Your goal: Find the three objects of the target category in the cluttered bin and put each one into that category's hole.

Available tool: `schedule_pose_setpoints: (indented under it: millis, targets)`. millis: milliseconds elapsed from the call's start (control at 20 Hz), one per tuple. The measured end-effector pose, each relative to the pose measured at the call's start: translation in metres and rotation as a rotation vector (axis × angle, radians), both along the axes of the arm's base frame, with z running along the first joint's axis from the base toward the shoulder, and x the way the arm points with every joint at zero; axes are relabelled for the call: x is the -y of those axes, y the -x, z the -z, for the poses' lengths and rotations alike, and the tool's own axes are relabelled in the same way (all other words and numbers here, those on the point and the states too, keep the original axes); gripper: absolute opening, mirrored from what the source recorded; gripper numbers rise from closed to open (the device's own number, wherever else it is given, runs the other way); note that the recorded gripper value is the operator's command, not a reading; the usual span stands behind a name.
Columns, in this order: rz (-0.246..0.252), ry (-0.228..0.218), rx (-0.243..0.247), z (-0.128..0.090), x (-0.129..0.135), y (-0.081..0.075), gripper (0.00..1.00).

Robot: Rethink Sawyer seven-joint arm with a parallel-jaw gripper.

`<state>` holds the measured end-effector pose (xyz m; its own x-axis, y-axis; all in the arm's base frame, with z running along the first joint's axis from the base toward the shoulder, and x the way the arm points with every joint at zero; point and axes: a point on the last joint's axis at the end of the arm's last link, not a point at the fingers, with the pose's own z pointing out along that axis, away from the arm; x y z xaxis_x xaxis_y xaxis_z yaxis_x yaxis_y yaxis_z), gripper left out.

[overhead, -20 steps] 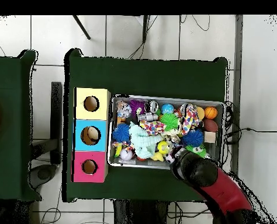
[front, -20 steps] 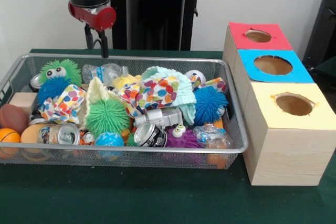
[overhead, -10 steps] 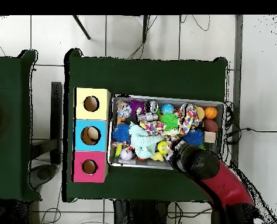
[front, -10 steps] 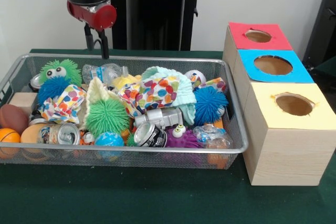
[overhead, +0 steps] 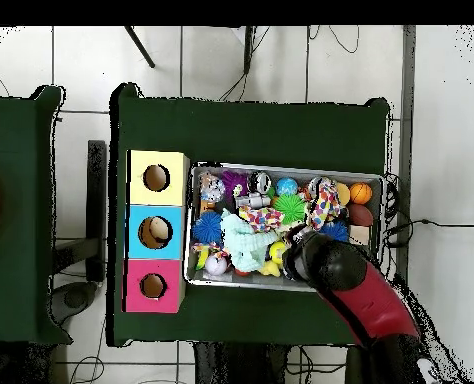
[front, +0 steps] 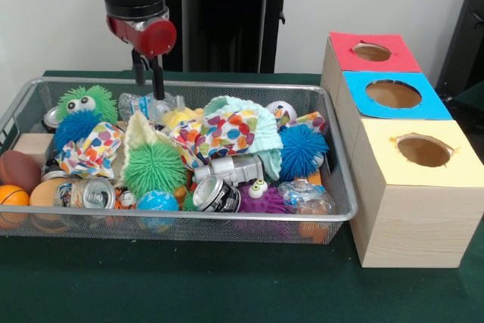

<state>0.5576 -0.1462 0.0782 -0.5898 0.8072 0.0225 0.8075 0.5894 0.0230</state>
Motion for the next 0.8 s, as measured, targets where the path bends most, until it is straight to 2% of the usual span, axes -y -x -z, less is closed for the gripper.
schedule_pose_setpoints:
  millis: [300,700,800]
  targets:
    - [0.132,-0.004,0.001,0.009,0.003,-0.013,1.0]
    - [0.23,0.001,0.0,0.013,0.01,-0.018,1.0]
    - [0.233,0.002,0.001,0.014,0.012,-0.019,1.0]
